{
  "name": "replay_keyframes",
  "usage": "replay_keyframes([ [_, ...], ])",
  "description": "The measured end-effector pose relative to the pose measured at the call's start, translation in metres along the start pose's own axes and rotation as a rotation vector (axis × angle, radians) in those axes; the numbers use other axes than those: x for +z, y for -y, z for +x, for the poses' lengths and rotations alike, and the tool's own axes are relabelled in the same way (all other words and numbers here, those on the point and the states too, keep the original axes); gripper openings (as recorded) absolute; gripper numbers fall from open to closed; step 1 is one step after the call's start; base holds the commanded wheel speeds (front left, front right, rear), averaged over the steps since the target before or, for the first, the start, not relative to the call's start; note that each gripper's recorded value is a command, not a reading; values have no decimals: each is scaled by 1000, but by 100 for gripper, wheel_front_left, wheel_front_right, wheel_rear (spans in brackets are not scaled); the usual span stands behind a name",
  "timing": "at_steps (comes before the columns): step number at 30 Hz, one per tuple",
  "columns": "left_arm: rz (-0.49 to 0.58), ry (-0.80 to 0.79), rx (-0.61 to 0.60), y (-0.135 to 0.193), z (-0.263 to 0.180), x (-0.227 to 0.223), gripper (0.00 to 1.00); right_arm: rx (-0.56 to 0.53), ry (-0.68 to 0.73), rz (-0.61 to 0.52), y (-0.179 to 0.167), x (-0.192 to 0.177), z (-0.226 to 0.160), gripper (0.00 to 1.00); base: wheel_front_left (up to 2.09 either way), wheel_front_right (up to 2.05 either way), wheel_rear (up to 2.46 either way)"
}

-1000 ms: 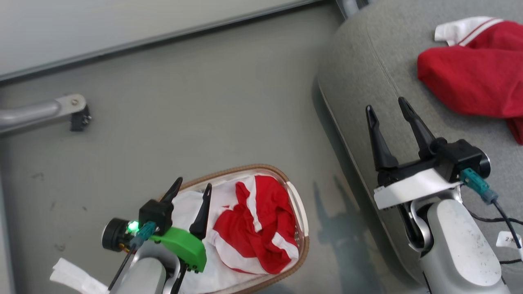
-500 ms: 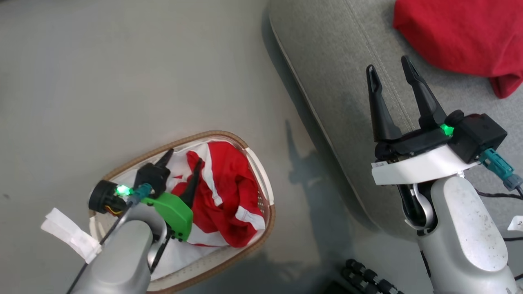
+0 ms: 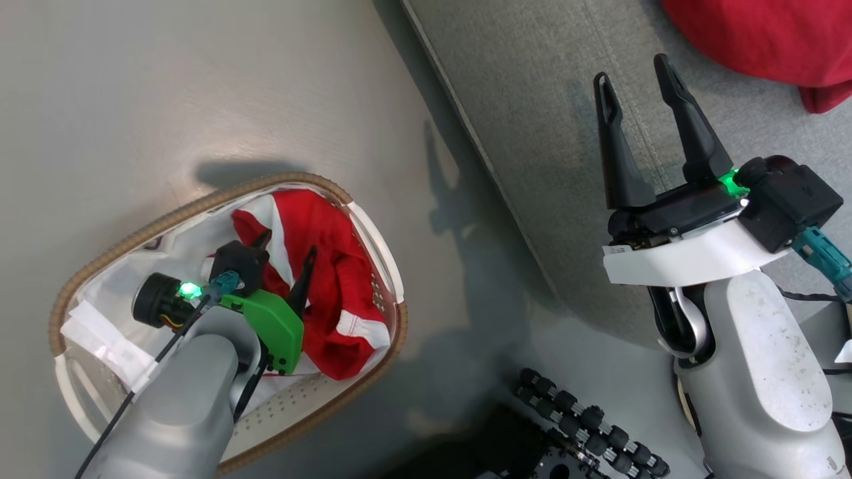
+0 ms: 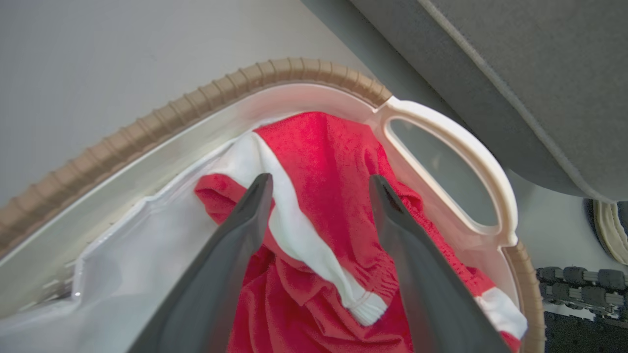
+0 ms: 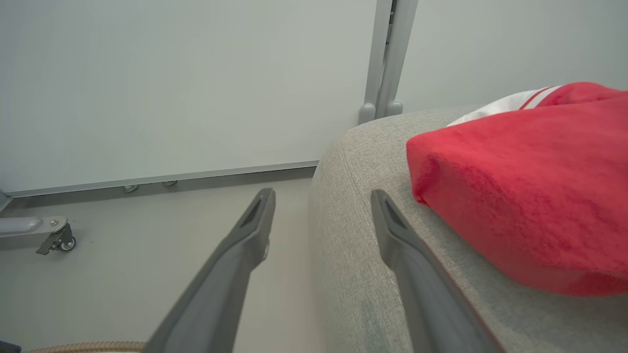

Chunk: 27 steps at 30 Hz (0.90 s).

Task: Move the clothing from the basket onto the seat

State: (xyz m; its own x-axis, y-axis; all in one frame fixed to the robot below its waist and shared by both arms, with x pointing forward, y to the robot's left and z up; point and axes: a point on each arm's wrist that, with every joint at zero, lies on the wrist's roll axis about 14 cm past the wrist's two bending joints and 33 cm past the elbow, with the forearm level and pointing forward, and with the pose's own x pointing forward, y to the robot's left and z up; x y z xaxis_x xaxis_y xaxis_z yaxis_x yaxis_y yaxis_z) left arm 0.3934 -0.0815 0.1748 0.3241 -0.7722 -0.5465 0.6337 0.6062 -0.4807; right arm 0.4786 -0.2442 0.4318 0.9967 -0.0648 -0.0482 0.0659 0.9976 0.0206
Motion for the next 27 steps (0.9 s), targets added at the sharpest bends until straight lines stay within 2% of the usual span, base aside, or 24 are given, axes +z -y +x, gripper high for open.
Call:
replay_keyframes([
  [10,-89,-119,-48,12,10,-44,100,-19,-62,-39,8,-26,0,100,0,0,0],
  [15,-67,-167,-67,13,6,-54,100,-10,-66,-34,5,-28,2,100,0,0,0],
  [16,-70,-179,-65,12,5,-56,80,-10,-64,-34,5,-28,1,100,0,0,0],
  [18,-60,-203,-75,14,2,-61,0,-9,-60,-34,5,-26,2,100,0,0,0],
  [27,-68,-178,-80,18,-1,-48,0,-28,-44,-37,11,-15,-1,100,0,0,0],
])
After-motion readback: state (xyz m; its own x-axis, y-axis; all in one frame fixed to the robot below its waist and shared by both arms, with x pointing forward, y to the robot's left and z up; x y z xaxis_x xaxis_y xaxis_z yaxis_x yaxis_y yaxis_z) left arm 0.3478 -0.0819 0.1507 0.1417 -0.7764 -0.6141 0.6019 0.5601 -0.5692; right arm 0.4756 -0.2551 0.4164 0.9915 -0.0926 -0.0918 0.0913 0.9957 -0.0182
